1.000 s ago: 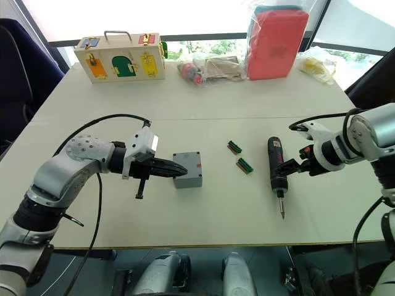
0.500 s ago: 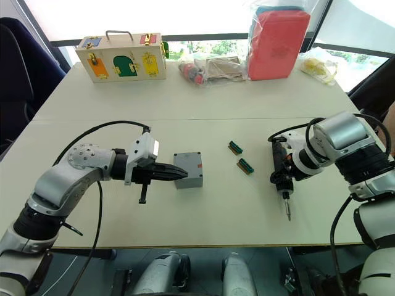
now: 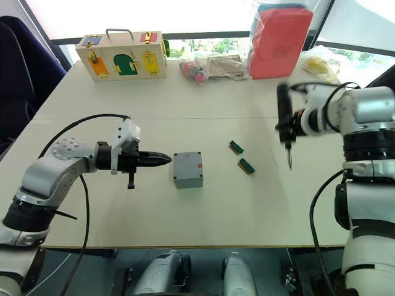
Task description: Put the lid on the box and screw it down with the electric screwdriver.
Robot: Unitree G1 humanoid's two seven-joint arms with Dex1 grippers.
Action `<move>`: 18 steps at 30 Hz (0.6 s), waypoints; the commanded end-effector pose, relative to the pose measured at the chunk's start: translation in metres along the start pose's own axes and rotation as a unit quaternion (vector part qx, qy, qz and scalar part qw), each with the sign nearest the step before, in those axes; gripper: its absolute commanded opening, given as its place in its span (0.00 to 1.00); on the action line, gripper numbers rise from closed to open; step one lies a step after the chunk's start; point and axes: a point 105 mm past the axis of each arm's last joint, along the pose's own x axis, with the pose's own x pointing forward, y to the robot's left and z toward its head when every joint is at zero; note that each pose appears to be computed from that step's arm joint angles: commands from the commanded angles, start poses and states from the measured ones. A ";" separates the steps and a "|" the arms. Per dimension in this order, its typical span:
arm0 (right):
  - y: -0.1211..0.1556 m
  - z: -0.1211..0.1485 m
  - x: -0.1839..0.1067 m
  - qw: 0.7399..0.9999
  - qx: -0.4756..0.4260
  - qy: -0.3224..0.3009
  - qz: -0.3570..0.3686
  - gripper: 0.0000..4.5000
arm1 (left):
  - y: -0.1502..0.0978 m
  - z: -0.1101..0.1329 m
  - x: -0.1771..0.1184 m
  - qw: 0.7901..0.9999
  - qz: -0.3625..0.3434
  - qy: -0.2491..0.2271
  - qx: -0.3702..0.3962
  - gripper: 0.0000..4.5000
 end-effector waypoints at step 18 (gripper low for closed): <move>0.197 -0.017 -0.041 0.854 -0.024 -0.375 0.359 0.40 | -0.002 -0.015 0.034 0.999 -0.005 0.052 0.013 0.00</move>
